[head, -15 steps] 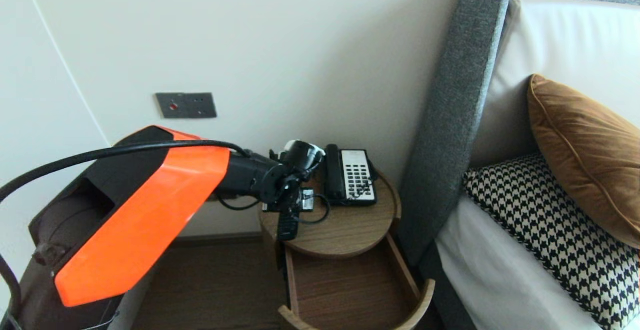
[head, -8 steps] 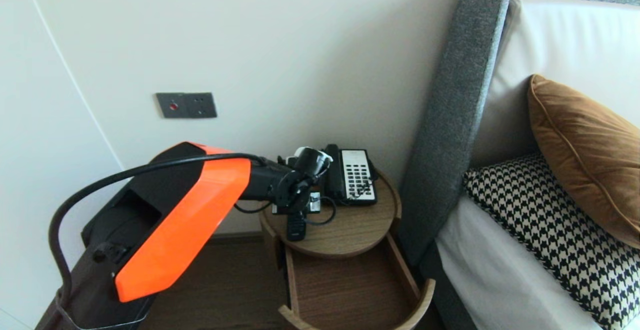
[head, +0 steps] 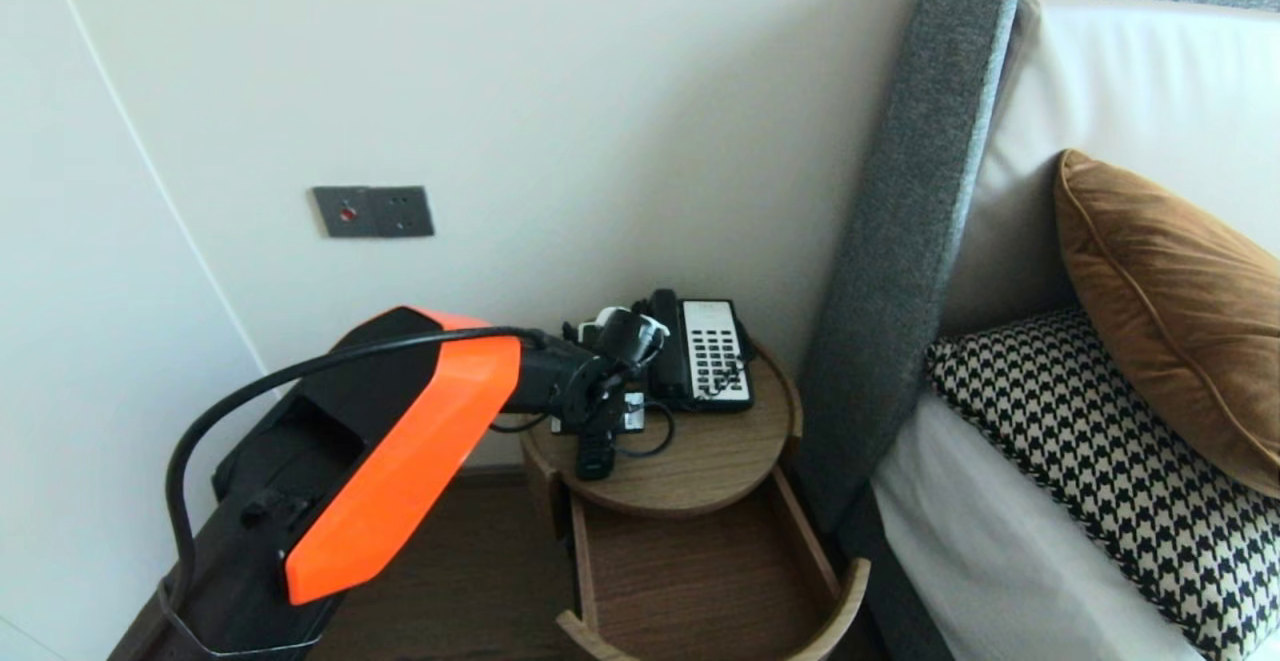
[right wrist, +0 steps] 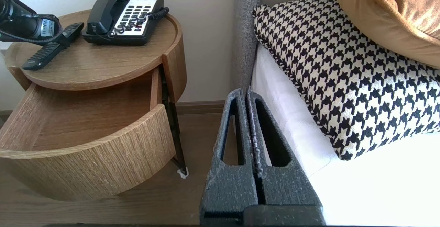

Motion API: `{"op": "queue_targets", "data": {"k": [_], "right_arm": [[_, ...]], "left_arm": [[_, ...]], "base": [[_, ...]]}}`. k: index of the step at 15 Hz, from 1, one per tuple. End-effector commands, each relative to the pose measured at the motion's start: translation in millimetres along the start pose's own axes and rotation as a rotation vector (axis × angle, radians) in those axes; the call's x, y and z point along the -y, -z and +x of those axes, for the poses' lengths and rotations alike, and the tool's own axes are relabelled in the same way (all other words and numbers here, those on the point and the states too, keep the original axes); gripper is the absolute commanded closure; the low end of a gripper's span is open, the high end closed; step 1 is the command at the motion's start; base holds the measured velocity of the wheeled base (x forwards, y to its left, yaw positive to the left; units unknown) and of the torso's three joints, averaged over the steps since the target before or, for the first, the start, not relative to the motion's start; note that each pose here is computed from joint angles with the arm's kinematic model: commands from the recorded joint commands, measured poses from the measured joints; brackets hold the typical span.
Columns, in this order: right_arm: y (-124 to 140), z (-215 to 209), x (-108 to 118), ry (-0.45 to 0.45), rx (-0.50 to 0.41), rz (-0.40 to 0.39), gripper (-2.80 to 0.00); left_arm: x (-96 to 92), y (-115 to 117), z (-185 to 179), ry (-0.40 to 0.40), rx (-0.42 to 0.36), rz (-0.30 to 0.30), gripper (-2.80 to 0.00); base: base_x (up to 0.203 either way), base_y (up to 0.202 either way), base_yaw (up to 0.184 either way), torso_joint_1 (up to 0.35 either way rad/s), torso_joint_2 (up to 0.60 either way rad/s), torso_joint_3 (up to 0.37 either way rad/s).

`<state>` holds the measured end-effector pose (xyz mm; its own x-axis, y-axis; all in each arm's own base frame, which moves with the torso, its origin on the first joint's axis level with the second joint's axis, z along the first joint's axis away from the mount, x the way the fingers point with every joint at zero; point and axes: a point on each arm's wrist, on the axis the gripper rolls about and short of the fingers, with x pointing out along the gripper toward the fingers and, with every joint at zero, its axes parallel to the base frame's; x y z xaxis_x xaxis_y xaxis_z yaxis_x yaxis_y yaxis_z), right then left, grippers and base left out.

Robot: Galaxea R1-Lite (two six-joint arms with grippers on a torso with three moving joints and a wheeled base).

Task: Take the remote control out of the drawer one by one and place them on the table

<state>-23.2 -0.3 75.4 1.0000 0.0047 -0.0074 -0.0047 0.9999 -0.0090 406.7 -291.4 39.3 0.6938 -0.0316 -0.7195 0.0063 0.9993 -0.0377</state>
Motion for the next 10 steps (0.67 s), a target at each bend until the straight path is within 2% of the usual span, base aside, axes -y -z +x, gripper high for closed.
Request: {"op": "queue_targets", "data": {"k": [1, 5, 6, 10], "right_arm": [[0, 0, 0, 0.0, 0.003, 0.0, 0.0], [0, 0, 0, 0.0, 0.003, 0.0, 0.0], [0, 0, 0, 0.0, 0.004, 0.0, 0.0], [0, 0, 0, 0.0, 0.004, 0.0, 0.0]], "left_arm": [[0.2, 3, 3, -0.005, -0.01, 0.01, 0.0], [1.8, -2, -5, 0.004, 0.003, 0.003, 0.0], [2.5, -3, -8, 0.008, 0.008, 0.001, -2.74], [6.0, -13, -26, 0.031, 0.037, -0.007, -2.8]], "base": [[0.0, 0.0, 0.0, 0.0, 0.0, 0.0], [0.0, 0.0, 0.0, 0.0, 0.0, 0.0], [0.0, 0.0, 0.0, 0.0, 0.0, 0.0], [0.0, 0.0, 0.0, 0.0, 0.0, 0.0]]}}
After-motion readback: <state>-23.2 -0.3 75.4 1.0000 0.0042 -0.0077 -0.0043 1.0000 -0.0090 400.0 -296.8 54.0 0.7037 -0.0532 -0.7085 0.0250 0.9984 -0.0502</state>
